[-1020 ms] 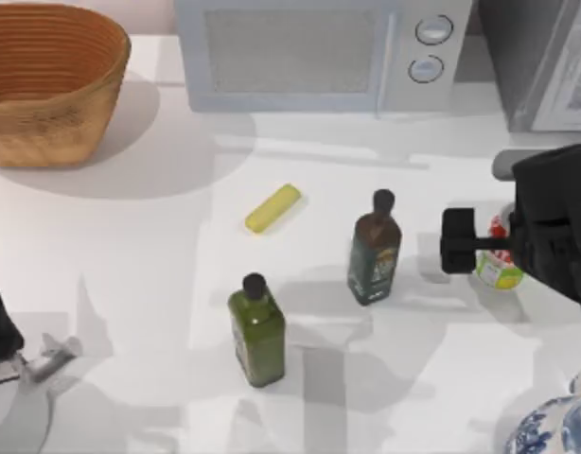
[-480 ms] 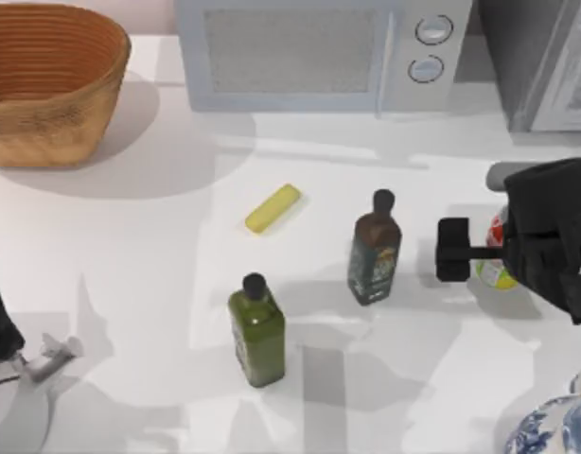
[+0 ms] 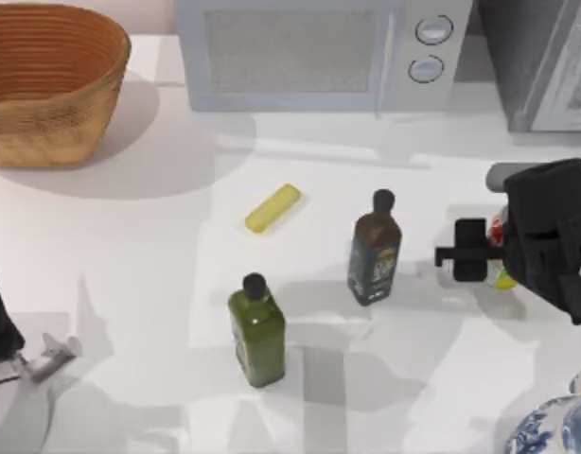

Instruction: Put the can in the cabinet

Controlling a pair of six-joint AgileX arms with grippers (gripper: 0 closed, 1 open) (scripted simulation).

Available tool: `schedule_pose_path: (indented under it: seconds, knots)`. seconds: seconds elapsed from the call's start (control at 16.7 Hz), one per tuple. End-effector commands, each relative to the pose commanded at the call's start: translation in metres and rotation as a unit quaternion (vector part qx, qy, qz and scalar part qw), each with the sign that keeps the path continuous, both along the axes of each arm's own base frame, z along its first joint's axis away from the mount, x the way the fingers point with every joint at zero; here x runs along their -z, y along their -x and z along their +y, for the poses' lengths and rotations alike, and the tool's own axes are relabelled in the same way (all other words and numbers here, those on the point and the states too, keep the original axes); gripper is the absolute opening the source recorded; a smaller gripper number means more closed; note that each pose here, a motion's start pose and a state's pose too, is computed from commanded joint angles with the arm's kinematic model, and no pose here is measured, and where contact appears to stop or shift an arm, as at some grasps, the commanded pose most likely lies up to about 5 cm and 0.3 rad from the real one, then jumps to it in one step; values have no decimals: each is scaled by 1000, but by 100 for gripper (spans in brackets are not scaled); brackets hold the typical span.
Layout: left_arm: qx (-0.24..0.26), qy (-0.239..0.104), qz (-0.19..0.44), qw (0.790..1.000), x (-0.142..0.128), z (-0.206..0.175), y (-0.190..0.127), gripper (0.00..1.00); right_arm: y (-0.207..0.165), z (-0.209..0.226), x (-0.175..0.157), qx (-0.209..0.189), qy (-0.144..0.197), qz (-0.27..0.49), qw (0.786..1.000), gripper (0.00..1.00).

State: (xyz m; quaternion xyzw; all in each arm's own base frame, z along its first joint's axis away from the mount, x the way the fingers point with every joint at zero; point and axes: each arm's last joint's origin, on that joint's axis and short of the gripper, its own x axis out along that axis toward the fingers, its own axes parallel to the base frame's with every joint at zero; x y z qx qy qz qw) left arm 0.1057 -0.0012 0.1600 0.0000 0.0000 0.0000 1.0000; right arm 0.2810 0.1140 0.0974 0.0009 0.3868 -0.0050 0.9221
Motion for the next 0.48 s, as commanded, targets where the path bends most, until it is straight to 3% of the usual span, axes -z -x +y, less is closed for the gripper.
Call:
schedule_pose_path:
  seconds: [0.36,0.48]
  knots:
    - [0,0,0,1000,0,0,0,100,0,0,0,0,0,0,1000,2]
    - [0,0,0,1000,0,0,0,100,0,0,0,0,0,0,1000,0]
